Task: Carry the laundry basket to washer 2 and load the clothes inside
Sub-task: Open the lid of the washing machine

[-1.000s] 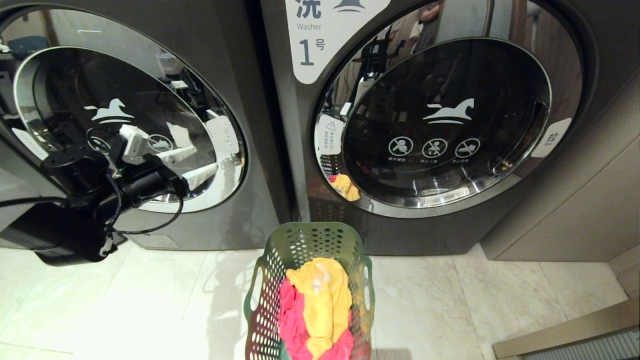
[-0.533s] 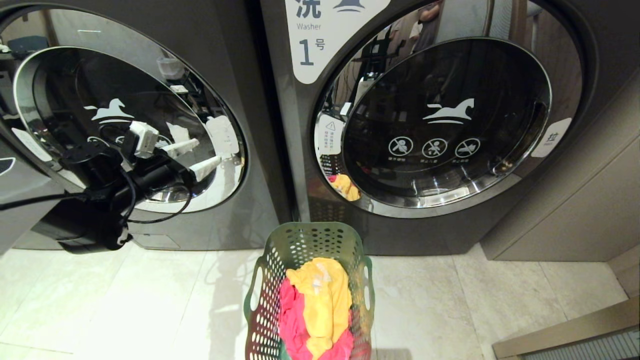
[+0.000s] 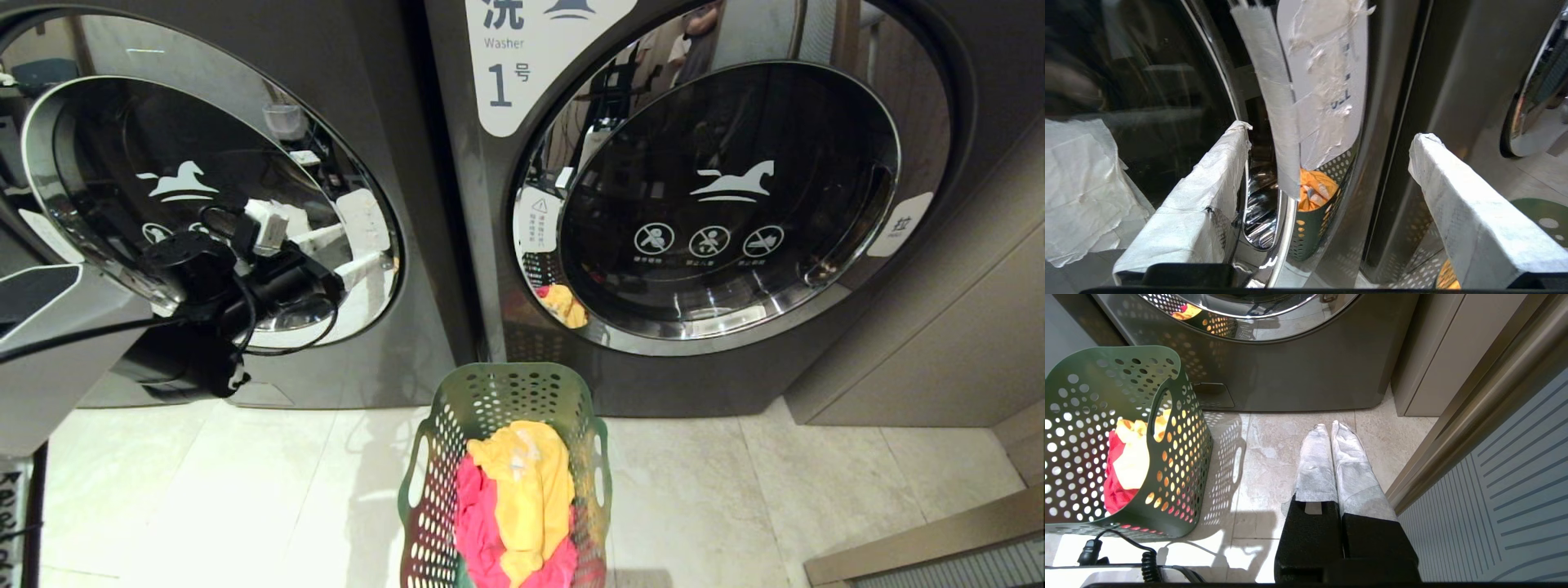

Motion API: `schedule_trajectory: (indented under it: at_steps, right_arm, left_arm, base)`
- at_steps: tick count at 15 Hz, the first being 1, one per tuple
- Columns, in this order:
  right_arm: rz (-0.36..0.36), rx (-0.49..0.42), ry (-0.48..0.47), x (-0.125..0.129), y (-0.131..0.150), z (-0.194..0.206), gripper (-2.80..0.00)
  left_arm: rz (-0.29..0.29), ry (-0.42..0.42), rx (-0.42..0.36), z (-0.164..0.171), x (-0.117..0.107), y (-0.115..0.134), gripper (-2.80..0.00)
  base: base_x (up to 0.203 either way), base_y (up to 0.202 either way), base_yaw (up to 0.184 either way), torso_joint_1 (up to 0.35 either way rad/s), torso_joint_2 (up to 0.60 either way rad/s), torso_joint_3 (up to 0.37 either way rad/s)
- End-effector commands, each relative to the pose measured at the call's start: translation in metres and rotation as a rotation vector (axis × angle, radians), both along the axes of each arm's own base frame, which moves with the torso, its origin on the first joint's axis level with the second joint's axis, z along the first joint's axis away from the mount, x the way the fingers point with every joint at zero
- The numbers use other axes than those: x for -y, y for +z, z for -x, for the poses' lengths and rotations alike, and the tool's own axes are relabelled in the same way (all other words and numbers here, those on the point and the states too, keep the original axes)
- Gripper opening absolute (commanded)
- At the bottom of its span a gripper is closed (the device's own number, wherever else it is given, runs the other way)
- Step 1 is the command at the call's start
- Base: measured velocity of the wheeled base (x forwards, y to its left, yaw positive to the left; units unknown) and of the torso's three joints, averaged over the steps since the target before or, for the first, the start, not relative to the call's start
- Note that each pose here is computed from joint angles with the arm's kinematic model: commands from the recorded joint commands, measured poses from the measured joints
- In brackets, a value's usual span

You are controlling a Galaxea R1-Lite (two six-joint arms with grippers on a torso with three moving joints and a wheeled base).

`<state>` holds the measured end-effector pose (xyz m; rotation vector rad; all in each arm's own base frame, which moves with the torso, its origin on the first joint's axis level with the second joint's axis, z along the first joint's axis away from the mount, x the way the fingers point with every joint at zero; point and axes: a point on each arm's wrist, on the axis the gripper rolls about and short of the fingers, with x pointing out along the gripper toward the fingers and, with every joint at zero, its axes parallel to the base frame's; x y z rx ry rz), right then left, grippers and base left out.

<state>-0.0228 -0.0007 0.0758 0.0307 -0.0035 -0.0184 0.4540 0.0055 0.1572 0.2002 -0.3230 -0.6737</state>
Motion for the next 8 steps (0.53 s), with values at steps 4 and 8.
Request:
schedule_trajectory:
  at_steps: [4,8]
  right_arm:
    - [0.000,0.000,0.000,0.000,0.000,0.000,-2.80]
    - [0.000,0.000,0.002,0.000,0.000,0.000,-2.80]
  left_arm:
    - [0.003,0.004,0.008,-0.010,0.003,-0.007,0.00]
    - [0.010,-0.016,0.022,-0.017,0.009,-0.005,0.00]
  base:
    - [0.000,0.000,0.000,0.000,0.00,0.000]
    - [0.000,0.000,0.000,0.000,0.00,0.000]
